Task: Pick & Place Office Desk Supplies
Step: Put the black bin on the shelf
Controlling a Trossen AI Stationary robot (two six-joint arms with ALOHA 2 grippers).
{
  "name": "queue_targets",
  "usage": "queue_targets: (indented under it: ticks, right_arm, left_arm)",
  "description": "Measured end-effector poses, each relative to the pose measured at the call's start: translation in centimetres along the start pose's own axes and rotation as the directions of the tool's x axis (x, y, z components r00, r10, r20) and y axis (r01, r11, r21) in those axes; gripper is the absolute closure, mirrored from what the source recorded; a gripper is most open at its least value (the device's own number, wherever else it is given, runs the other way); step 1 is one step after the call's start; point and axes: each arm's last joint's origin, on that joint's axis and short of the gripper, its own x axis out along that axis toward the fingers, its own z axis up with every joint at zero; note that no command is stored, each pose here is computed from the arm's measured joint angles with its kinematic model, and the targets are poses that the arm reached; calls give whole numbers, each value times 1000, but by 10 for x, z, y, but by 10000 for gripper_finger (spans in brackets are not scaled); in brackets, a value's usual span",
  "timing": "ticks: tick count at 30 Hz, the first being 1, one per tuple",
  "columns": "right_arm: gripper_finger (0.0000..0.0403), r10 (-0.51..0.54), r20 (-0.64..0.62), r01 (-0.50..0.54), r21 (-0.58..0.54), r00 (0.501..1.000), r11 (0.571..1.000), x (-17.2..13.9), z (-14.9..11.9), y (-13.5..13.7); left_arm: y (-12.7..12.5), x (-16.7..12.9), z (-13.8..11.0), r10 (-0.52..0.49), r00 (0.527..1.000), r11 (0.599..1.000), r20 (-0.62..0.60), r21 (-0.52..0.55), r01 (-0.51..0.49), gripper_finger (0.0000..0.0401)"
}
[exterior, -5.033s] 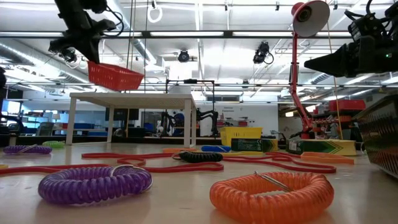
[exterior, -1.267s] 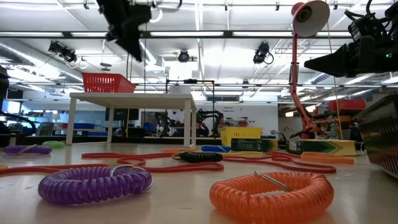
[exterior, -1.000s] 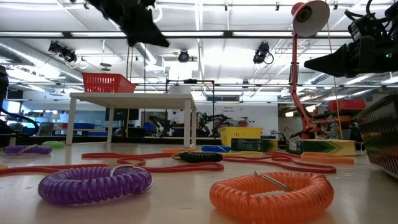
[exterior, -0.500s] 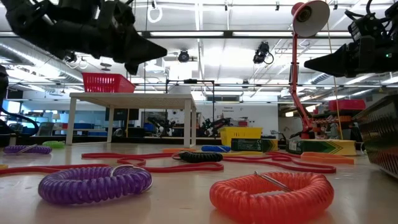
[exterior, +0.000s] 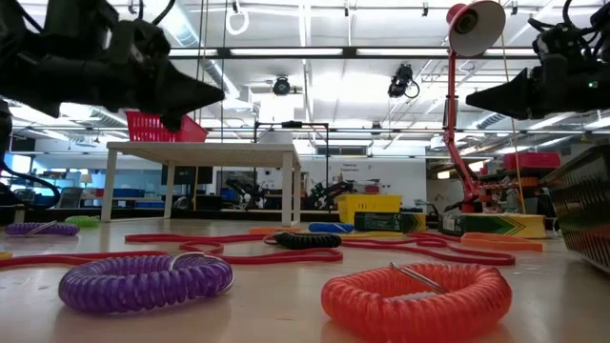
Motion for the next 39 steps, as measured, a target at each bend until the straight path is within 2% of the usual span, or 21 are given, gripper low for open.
queue_targets:
  ticks: [3,5,9,21,24,27,29,31,32,34,35,36,37,39]
  right_arm:
    - [355,-41,15,40,41,999,998,0,2,-1]
    - [355,-59,27,59,26,998,998,0,3,-2]
    - [355,-58,21,58,12,998,998,0,3,-2]
    - [355,-57,24,56,14,998,998,0,3,-2]
    - [355,-51,35,48,68,998,996,0,4,-2]
    - [355,-1,86,-13,170,996,985,0,8,-1]
    - [355,41,183,-82,223,982,971,-2,17,-1]
    - [355,135,293,-213,254,946,944,-4,26,0]
    - [355,213,357,-307,234,910,922,-6,31,1]
    - [355,354,444,-481,216,823,850,-9,38,5]
    - [355,388,444,-531,261,808,806,-8,39,6]
    - [357,400,415,-542,318,817,778,-6,38,7]
    - [362,410,358,-530,364,839,766,-3,35,9]
    - [383,410,168,-441,432,896,787,4,23,15]
  left_arm:
    - [-1,-4,-5,-8,1000,1000,-18,-11,8,392]
    - [-2,-5,-7,-13,999,1000,-36,-8,13,392]
    - [-2,-5,-8,-12,999,1000,-43,22,13,392]
    - [-1,-5,-8,-11,999,1000,-44,26,12,392]
    - [-1,-5,-8,-10,999,1000,-44,26,12,392]
    - [-1,-5,-7,-5,999,1000,-36,24,6,392]
    - [-1,-5,-7,-4,999,1000,-32,12,5,392]
    - [-1,-5,-7,-4,999,1000,-36,3,4,392]
    - [-1,-5,-8,-4,999,1000,-39,0,4,392]
    - [-1,-5,-8,-3,999,1000,-41,-5,3,392]
    - [-1,-5,-8,-3,999,1000,-41,-5,3,392]
    - [-1,-5,-8,-3,999,1000,-41,-6,3,392]
    - [-1,-5,-8,-3,999,1000,-42,-9,3,392]
    - [-1,-5,-8,-3,999,1000,-46,-25,2,392]
